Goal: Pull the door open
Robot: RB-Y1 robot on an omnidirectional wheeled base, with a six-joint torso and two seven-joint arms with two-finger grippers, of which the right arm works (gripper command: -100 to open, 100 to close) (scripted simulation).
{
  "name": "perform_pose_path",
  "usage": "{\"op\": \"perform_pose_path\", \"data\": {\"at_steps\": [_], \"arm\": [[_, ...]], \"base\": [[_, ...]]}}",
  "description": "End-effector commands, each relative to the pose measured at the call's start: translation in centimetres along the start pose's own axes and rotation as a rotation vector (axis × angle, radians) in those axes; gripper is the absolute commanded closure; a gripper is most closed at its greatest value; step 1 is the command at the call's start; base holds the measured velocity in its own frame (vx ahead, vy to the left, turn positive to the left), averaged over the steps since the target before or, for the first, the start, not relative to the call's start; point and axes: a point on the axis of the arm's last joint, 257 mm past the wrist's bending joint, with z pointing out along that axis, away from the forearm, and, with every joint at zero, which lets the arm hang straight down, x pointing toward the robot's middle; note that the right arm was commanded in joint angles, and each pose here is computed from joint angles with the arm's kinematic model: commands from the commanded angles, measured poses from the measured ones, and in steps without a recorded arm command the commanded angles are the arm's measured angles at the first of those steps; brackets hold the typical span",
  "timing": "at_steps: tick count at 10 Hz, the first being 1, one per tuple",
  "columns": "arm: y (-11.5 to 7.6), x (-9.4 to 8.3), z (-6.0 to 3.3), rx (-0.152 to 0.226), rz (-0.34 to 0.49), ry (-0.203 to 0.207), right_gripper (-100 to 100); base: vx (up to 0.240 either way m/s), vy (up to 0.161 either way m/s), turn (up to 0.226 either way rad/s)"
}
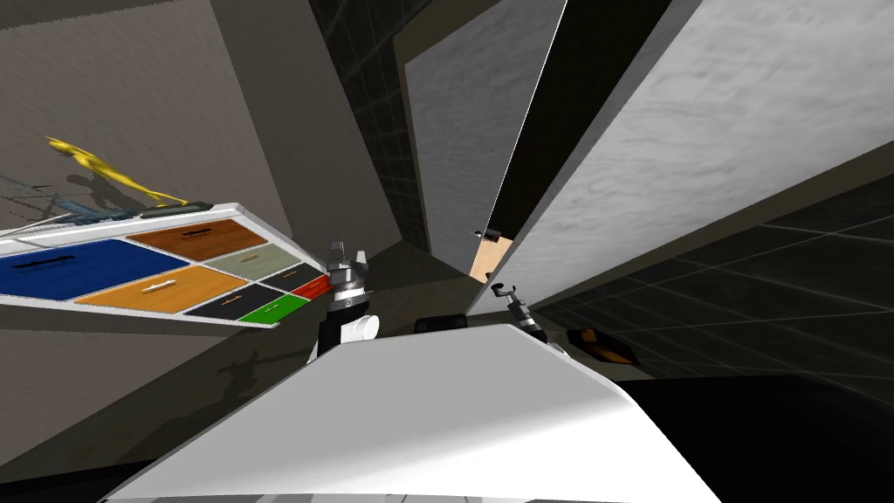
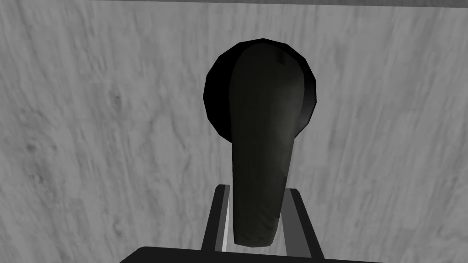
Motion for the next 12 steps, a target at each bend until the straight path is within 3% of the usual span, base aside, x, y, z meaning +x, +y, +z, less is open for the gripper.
{"op": "perform_pose_path", "data": {"at_steps": [1, 6, 11, 12], "arm": [[0.0, 0.0, 0.0, 0.0, 0.0, 0.0, 100], [-0.3, 1.9, 3.28, -0.002, 0.007, 0.029, 100], [-0.3, 3.1, 5.39, -0.004, 0.009, 0.048, 100], [-0.8, 2.9, 5.0, 0.01, 0.01, 0.041, 100]], "base": [[-0.09, -0.04, 0.012], [-0.178, -0.045, 0.053], [-0.116, -0.023, 0.033], [-0.059, -0.023, 0.029]]}}
